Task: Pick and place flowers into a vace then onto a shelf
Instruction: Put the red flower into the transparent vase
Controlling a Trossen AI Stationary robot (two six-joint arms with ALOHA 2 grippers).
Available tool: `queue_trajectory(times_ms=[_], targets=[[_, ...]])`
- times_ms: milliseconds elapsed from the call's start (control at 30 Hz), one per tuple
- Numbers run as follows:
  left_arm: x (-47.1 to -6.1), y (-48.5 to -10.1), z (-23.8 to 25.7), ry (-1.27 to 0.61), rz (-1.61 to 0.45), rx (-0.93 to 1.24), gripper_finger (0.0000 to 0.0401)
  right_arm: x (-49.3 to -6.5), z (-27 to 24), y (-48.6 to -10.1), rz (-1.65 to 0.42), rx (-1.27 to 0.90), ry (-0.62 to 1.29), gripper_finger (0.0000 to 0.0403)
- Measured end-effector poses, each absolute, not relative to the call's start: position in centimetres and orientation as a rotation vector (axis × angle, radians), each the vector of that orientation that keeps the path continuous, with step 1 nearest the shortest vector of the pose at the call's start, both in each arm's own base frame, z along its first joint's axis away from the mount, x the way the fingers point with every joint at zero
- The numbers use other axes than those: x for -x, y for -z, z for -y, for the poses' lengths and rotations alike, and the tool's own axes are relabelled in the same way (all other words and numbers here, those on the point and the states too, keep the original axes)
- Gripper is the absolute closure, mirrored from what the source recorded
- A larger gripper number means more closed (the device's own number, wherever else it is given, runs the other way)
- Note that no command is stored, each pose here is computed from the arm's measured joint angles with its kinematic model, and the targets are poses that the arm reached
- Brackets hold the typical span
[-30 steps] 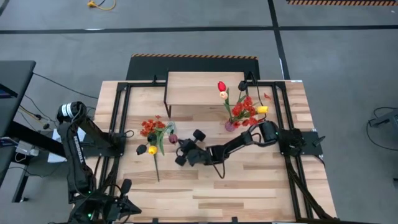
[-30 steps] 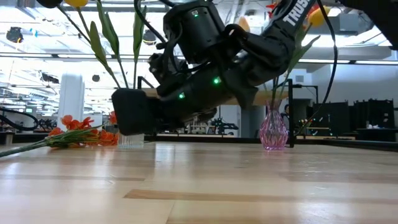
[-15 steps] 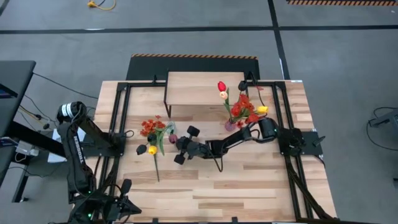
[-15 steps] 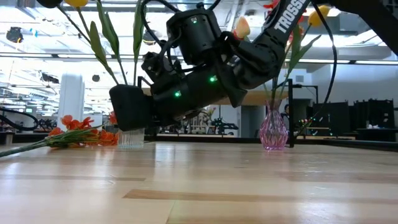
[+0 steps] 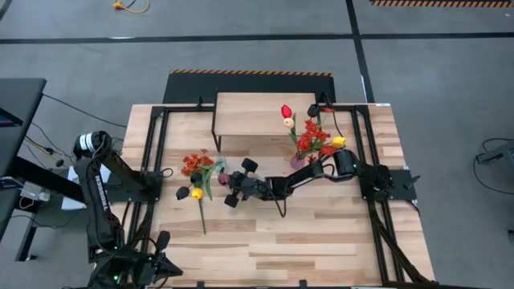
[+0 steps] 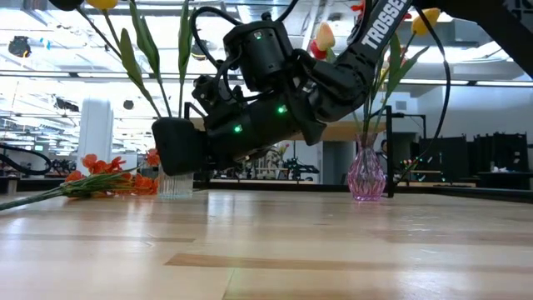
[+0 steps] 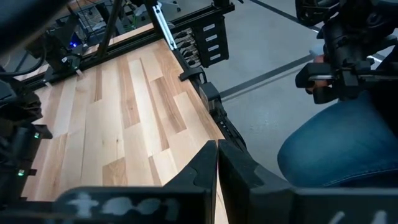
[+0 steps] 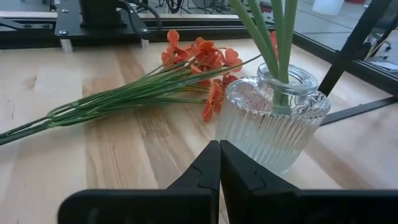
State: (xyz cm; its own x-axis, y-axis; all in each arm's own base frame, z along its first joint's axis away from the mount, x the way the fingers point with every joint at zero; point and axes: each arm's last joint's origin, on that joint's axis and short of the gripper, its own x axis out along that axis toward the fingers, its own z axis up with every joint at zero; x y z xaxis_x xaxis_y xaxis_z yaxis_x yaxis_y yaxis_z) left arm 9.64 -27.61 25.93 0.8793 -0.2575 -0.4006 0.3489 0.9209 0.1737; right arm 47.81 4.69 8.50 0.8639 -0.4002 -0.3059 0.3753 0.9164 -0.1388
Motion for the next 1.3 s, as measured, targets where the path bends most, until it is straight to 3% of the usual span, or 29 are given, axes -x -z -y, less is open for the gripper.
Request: queue_trajectory(times_ms=[1033,1300], targets=[[-9.7,-25.9,27.6,0.318,-0.383,-0.241,0.0401,-48.0,-3.8,-8.6,-0.330,0.082,0.376,0.0403],[-9.7,-25.9,27.6,0.318,-0.384,-0.237,0.0401,-47.8,-5.5,-8.6,-0.334,0.122,0.349,0.0403]])
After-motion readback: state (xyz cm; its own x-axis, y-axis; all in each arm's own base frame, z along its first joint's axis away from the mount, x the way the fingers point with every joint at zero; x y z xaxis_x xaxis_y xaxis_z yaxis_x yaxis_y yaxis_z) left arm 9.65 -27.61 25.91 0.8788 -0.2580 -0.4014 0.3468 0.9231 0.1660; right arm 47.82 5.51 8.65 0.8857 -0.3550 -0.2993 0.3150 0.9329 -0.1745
